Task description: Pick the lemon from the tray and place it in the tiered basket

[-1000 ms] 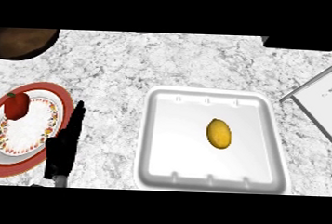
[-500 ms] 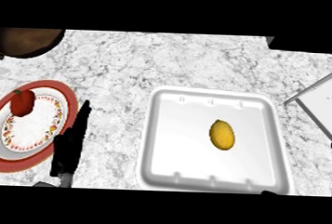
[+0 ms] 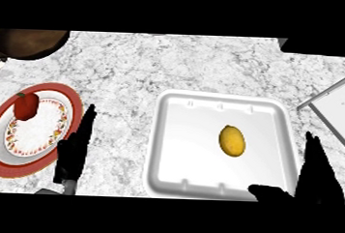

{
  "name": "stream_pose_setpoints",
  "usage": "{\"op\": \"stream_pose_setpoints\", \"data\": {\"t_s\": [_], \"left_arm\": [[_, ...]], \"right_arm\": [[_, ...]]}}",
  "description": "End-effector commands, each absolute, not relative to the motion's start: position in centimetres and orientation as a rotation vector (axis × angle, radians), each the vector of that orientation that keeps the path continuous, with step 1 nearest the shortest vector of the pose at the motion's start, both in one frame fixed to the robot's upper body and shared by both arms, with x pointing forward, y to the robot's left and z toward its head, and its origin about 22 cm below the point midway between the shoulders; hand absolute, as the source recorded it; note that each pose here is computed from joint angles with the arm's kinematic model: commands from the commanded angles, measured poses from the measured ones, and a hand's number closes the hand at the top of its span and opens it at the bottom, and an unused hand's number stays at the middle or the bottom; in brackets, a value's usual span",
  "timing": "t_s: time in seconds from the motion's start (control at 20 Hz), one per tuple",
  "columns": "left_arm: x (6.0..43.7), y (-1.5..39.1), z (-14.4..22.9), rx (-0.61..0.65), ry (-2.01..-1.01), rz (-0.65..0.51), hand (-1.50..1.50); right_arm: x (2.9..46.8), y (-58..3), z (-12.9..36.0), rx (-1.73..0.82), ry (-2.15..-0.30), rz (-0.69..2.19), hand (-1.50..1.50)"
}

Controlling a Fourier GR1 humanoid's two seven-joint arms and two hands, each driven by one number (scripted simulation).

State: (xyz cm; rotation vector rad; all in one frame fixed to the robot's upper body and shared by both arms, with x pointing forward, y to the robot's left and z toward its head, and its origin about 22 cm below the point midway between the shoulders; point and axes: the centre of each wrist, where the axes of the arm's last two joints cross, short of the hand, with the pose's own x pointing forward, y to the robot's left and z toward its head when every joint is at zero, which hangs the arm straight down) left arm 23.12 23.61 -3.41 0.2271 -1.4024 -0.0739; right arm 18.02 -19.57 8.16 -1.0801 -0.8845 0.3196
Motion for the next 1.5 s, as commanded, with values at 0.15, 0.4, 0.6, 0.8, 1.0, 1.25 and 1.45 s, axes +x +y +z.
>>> {"op": "stream_pose_setpoints", "data": {"t_s": [0.15,0.4,0.6,0.8,1.0,1.25,1.45], "left_arm": [[22.3,24.0,-4.9,0.229,-1.325,-0.055,0.00],[21.2,23.2,-5.6,0.239,-1.311,-0.046,0.00],[21.8,23.5,-5.0,0.243,-1.318,-0.048,0.00],[22.0,23.9,-5.2,0.266,-1.318,-0.021,0.00],[20.9,24.0,-5.9,0.248,-1.301,-0.038,0.00],[21.5,24.2,-5.6,0.237,-1.301,-0.035,0.00],[21.8,24.3,-4.8,0.242,-1.298,-0.030,0.00]], "right_arm": [[22.1,-15.0,9.1,-1.081,-0.634,0.350,-1.50],[24.3,-12.0,9.6,-1.053,-0.626,0.371,-1.50],[25.5,-12.3,7.7,-1.051,-0.517,0.421,-1.50],[25.7,-12.9,7.7,-1.008,-0.469,0.455,-1.50],[27.8,-12.6,7.4,-1.000,-0.458,0.448,-1.50],[29.0,-12.5,6.3,-0.992,-0.411,0.458,-1.50],[29.3,-13.1,6.7,-0.951,-0.388,0.477,-1.50]]}}
